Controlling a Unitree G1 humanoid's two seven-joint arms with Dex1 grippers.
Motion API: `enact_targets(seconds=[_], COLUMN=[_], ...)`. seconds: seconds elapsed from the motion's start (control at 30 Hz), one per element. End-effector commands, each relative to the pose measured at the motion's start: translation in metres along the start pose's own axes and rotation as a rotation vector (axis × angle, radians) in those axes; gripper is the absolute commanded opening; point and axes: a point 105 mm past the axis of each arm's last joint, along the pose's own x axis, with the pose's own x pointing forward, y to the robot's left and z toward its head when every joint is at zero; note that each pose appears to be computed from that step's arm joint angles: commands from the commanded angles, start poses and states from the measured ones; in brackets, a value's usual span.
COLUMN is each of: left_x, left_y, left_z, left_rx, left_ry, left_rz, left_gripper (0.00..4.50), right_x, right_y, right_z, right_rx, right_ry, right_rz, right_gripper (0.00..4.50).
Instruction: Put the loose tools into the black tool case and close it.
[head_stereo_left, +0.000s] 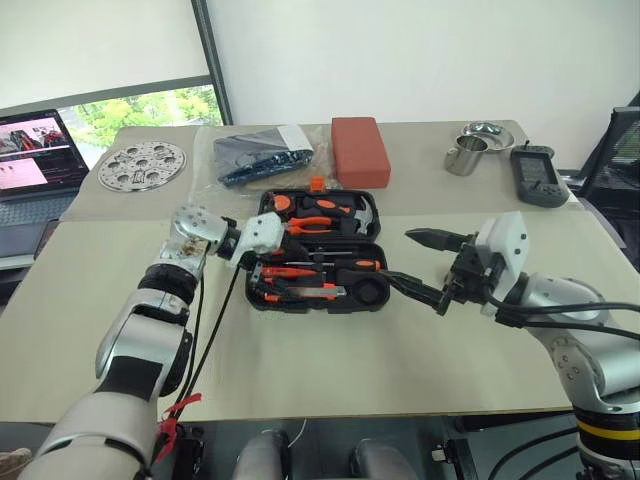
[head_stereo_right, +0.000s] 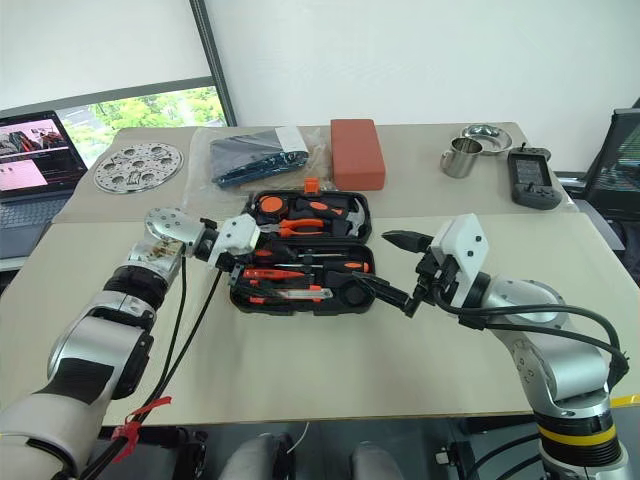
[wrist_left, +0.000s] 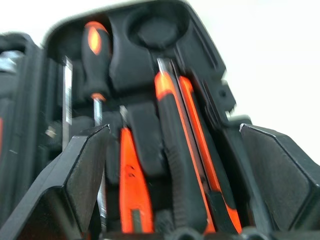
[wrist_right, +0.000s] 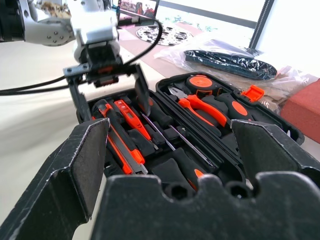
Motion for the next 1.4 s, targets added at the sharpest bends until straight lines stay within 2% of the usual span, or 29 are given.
enact_targets(seconds=[0.03,0.07,0.13,0.23,0.37,0.43,0.97,1.2,1.4], left_x=[-0.015,-0.017,-0.019,-0.018,-0.012,-0.006,0.006,0.018,0.025], left_y=[0.021,0.025,0.026,0.009,-0.010,-0.017,-0.018,-0.017,-0.014], left_z=[0.037,0.035,0.028,0.017,-0.010,-0.015,-0.053,-0.064,-0.066], left_rx=[0.030,0.021,0.027,0.001,-0.005,-0.011,0.004,-0.074,-0.184], left_ry=[-0.117,-0.099,-0.057,-0.055,0.047,0.061,0.246,0.282,0.262], left_rz=[0.093,0.134,0.176,0.118,0.064,0.035,0.026,0.026,0.047], left_gripper=[4.48,3.96,3.37,2.15,0.72,0.05,0.05,0.05,0.05], right_x=[0.001,0.001,0.001,0.002,0.003,0.004,0.003,0.004,0.004], right_y=[0.002,0.002,0.002,0.002,0.004,0.004,0.005,0.007,0.008], right_z=[0.009,0.009,0.009,0.009,0.008,0.008,0.009,0.007,0.006], right_rx=[-0.038,-0.038,-0.038,-0.036,-0.029,-0.029,-0.031,-0.019,-0.015], right_ry=[-0.034,-0.034,-0.034,-0.036,-0.039,-0.039,-0.041,-0.031,-0.025], right_rz=[0.011,0.012,0.012,0.012,0.018,0.019,0.006,0.015,0.017], right_gripper=[4.50,4.50,4.50,4.50,4.50,4.50,4.50,4.50,4.50])
